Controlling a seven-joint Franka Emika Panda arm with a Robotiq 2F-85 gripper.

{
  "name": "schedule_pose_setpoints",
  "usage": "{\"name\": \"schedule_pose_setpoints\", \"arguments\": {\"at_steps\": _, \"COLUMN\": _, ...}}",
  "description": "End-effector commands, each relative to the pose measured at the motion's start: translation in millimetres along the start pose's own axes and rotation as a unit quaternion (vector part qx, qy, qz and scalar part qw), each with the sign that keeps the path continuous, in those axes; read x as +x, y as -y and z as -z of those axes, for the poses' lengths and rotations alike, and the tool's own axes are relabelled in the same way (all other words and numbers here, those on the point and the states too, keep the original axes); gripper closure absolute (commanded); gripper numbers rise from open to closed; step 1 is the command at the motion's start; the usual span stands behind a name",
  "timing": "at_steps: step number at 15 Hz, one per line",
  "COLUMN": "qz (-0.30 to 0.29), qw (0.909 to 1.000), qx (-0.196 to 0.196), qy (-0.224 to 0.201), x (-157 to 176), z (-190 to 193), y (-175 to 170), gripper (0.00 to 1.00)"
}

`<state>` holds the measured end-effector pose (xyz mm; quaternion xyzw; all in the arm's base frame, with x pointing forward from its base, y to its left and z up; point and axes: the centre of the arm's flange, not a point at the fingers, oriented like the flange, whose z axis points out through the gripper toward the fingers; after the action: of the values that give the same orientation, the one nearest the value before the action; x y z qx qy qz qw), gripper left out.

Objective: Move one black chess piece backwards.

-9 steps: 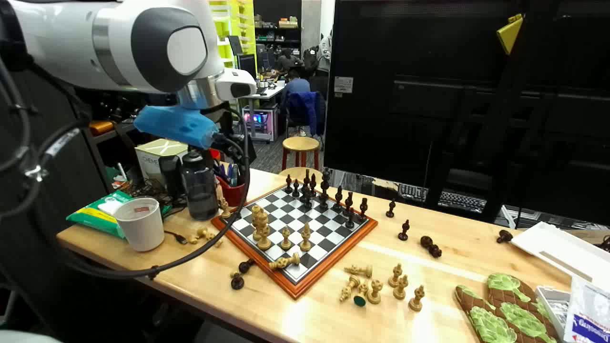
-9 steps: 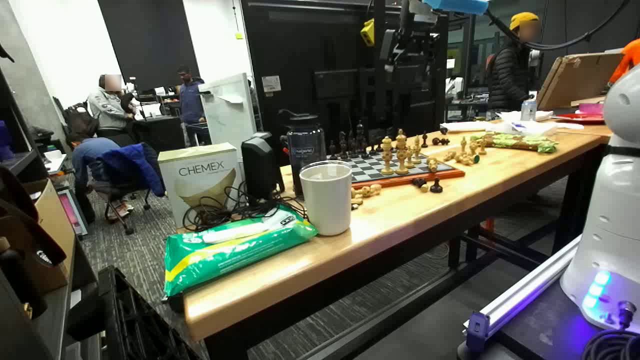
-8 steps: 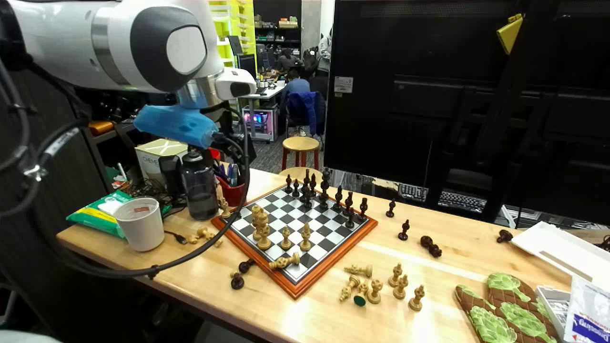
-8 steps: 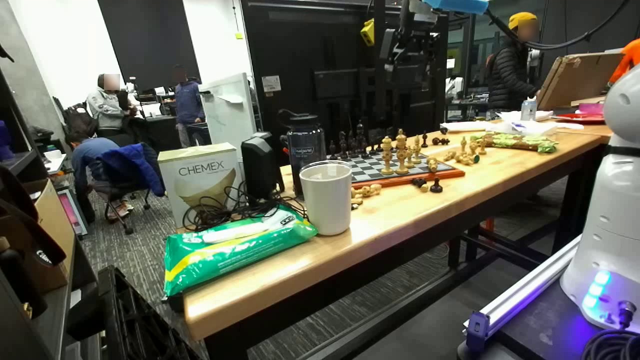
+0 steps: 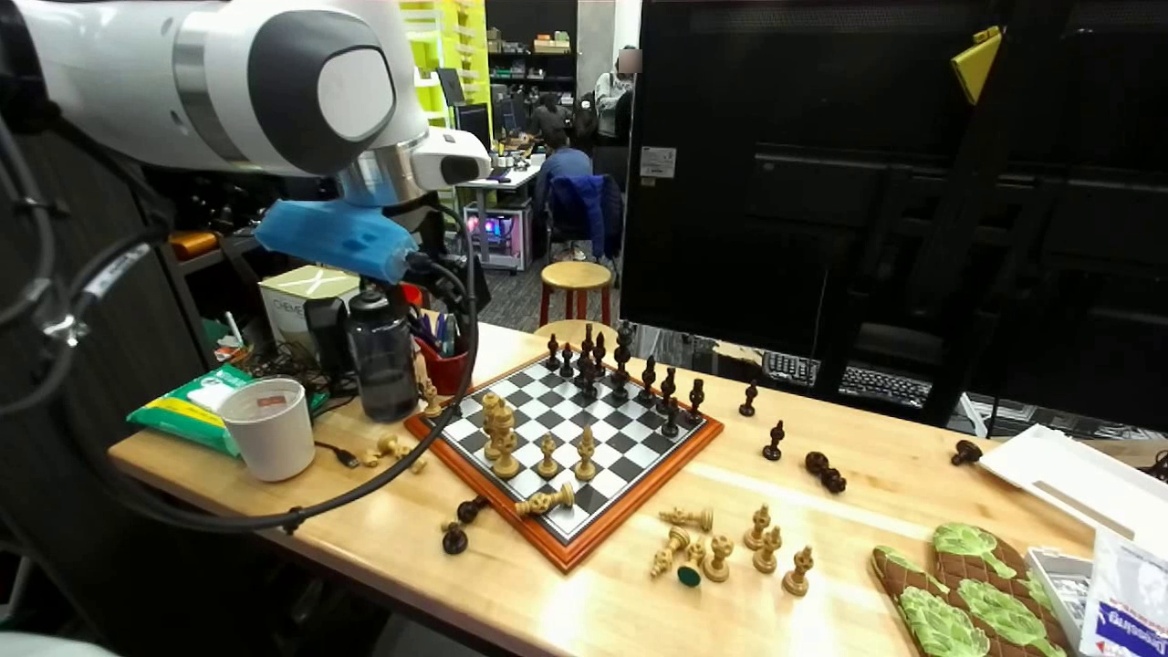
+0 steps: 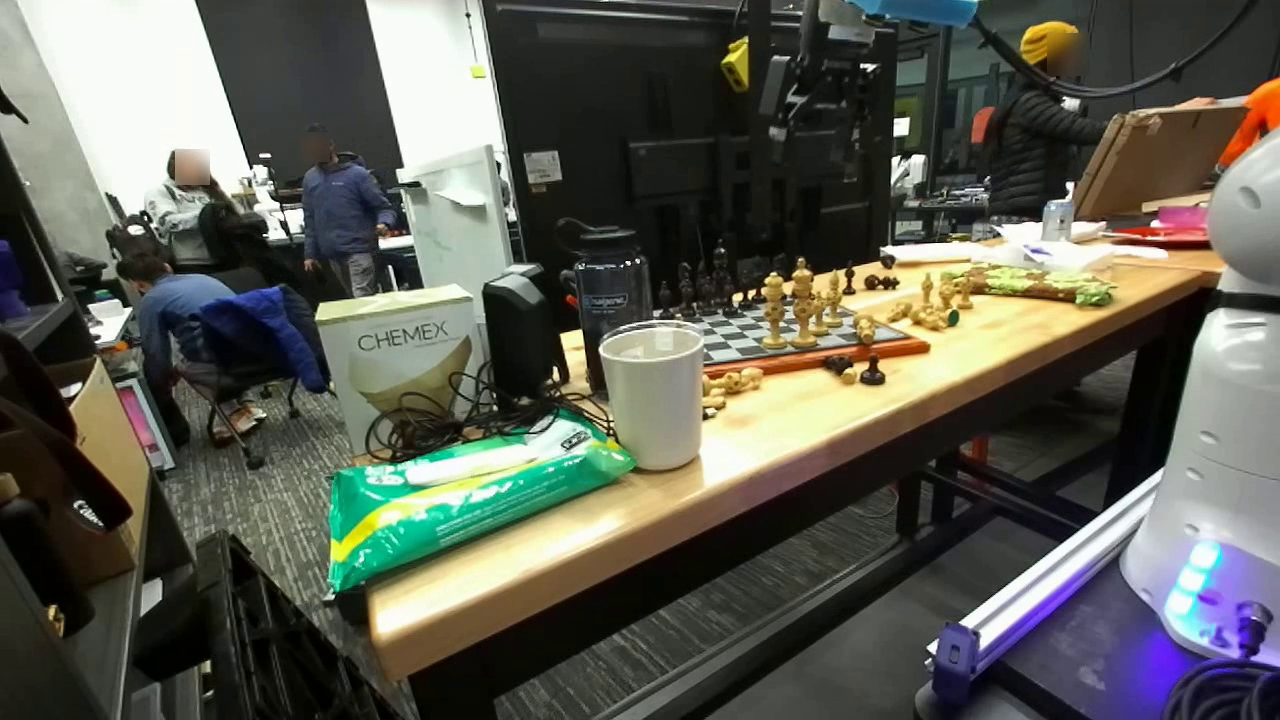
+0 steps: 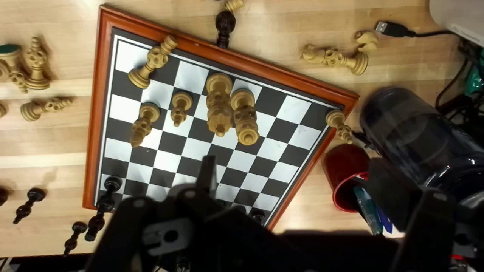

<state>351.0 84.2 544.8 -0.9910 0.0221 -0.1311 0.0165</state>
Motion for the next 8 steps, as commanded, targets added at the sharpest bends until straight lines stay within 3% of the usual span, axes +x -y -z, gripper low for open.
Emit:
{"name": "schedule_pose_setpoints", "arguments": {"at_steps": 1, "qz": -0.004, "qw": 1.0, "qx": -0.004, "qy": 0.001, "x": 3.2, "z": -5.1, "y": 7.4, "gripper": 0.0}}
{"name": "schedule_pose_setpoints", "arguments": {"at_steps": 8, "qz": -0.009, "qw": 0.9996, "qx": -0.009, "qy": 0.024, "x": 45.2, "z": -49.4, "y": 17.6, "gripper": 0.0}}
